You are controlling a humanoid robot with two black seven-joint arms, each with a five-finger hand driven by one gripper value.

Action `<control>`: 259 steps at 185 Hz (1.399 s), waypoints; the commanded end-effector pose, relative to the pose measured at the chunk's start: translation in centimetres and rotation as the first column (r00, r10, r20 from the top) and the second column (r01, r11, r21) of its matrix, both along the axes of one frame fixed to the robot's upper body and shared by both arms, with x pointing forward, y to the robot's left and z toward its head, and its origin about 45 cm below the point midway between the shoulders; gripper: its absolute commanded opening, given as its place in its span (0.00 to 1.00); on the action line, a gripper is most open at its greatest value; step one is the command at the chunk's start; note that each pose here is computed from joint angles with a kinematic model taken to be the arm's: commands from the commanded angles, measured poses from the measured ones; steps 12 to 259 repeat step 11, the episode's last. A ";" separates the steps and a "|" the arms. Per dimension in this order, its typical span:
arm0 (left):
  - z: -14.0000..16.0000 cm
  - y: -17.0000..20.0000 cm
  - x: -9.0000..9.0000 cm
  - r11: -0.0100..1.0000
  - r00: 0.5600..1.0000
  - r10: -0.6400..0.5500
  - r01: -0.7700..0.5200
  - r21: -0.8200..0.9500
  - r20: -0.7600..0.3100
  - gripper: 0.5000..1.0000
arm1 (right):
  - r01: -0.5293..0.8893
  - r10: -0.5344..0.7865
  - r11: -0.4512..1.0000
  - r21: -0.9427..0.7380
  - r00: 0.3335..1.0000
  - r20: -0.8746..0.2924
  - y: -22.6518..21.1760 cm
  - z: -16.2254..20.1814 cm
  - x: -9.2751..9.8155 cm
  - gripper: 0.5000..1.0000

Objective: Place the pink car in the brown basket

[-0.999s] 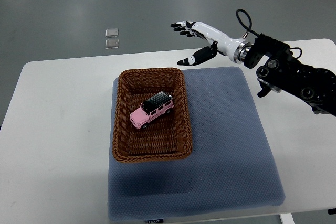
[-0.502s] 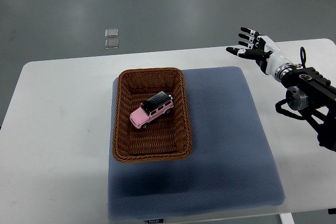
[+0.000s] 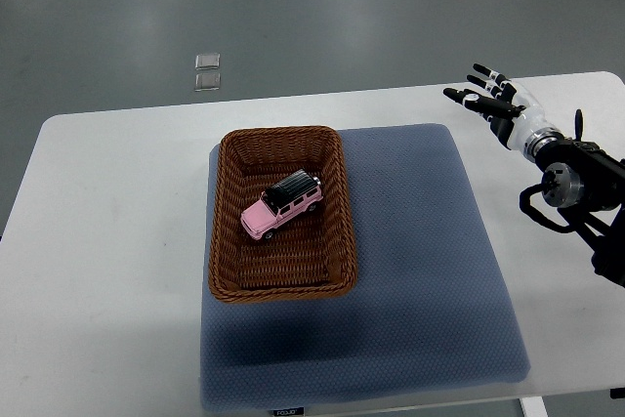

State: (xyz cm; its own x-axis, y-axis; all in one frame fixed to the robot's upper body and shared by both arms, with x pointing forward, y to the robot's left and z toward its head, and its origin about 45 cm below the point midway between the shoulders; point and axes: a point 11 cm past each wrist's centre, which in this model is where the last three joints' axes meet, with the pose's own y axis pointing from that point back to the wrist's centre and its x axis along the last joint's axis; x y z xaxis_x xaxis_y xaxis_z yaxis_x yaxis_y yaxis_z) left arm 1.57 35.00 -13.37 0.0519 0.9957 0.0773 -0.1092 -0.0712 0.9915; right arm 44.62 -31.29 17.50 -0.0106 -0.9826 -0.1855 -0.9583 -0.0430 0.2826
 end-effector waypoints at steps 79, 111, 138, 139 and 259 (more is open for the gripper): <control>0.0 0.0 0.0 1.000 1.000 0.000 0.000 0.001 0.000 1.00 | -0.002 0.002 1.000 -0.004 1.000 -0.006 0.0 -0.3 -0.1 0.83; 0.0 0.0 0.0 1.000 1.000 0.000 0.000 0.001 0.000 1.00 | -0.002 0.002 1.000 -0.004 1.000 -0.006 0.0 -0.3 -0.1 0.83; 0.0 0.0 0.0 1.000 1.000 0.000 0.000 0.001 0.000 1.00 | -0.002 0.002 1.000 -0.004 1.000 -0.006 0.0 -0.3 -0.1 0.83; 0.0 0.0 0.0 1.000 1.000 0.000 0.000 0.001 0.000 1.00 | -0.002 0.002 1.000 -0.004 1.000 -0.006 0.0 -0.3 -0.1 0.83; 0.0 0.0 0.0 1.000 1.000 0.000 0.000 0.001 0.000 1.00 | -0.002 0.002 1.000 -0.004 1.000 -0.006 0.0 -0.3 -0.1 0.83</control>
